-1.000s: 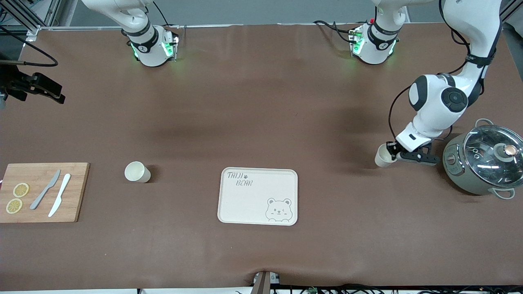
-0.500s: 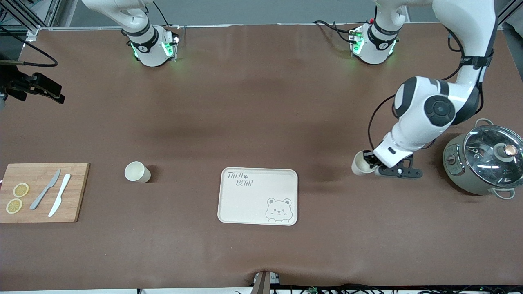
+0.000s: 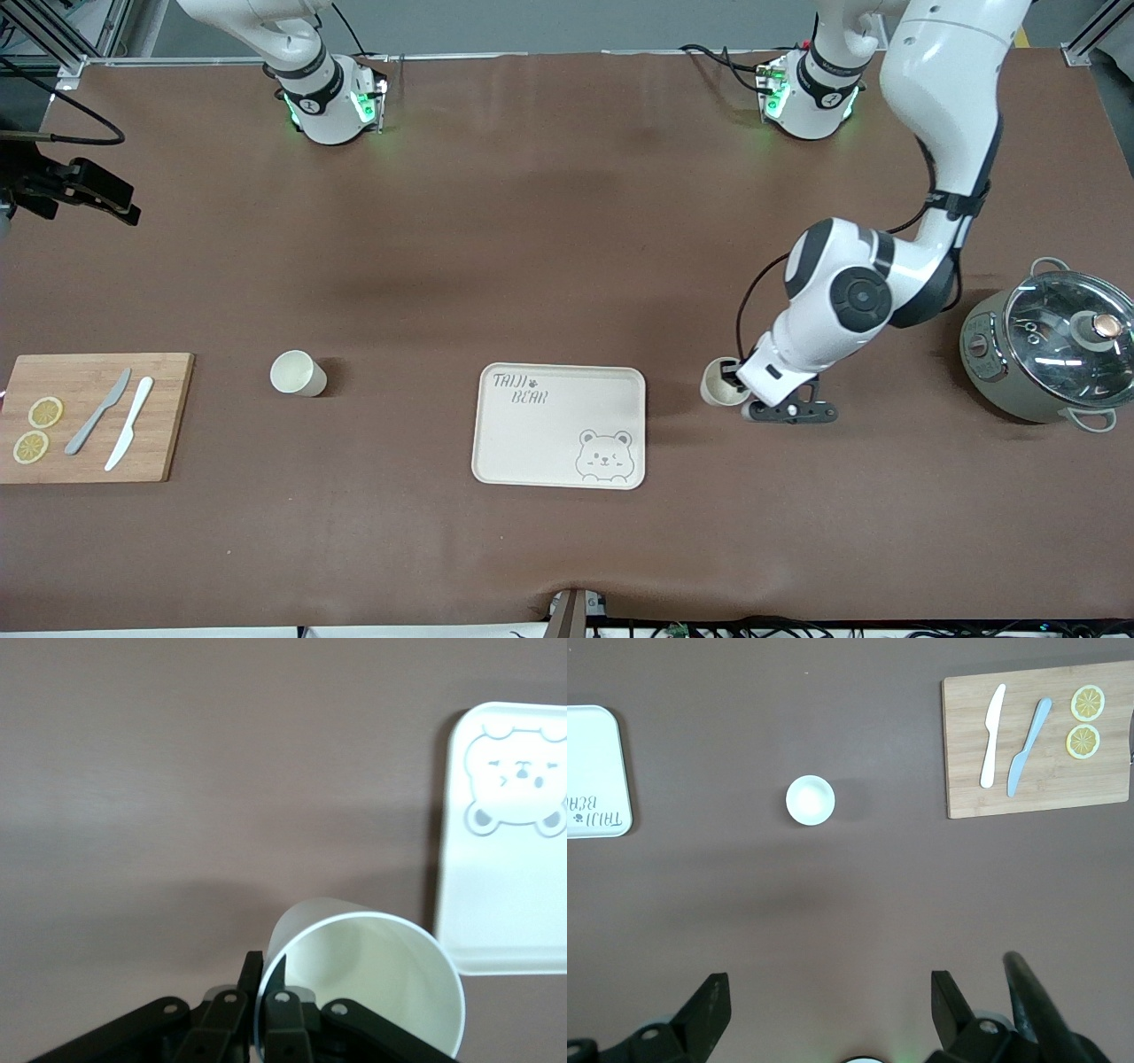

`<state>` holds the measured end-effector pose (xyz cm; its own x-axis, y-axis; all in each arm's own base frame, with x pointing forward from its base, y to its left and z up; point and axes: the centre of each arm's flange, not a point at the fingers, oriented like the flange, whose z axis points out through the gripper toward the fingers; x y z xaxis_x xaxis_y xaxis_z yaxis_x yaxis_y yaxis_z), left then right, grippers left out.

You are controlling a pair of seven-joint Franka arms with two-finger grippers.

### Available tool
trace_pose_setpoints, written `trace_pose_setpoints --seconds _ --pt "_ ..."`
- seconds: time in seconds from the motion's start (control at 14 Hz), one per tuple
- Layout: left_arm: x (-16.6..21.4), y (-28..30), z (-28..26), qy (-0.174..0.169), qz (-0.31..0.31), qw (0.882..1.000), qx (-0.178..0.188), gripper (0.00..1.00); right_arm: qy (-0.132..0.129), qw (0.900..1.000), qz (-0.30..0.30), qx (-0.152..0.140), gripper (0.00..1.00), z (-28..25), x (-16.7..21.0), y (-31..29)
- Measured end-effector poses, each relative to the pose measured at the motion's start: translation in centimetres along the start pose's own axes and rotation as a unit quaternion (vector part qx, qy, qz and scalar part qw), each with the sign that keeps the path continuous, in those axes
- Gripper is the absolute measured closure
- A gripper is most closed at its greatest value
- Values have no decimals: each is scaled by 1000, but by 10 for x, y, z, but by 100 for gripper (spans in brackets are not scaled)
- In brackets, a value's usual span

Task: Place white IKEA cup upright on tray with both arms
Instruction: 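Lower the cup upright onto the tray and open the left gripper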

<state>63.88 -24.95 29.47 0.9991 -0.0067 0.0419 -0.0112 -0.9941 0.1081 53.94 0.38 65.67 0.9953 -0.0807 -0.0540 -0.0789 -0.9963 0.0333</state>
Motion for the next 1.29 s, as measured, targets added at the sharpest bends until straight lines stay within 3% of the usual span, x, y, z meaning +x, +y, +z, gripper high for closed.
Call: trace_pose_setpoints --seconds 0.5,1.0,1.29 --pt "-14 91 38 -10 -35 999 -12 96 0 1000 0 0 0 0 0 0" --pt "-5 122 52 -2 -38 999 -21 96 0 1000 0 0 0 0 0 0" --pt "-6 135 67 9 -42 999 -3 96 0 1000 0 0 0 0 0 0"
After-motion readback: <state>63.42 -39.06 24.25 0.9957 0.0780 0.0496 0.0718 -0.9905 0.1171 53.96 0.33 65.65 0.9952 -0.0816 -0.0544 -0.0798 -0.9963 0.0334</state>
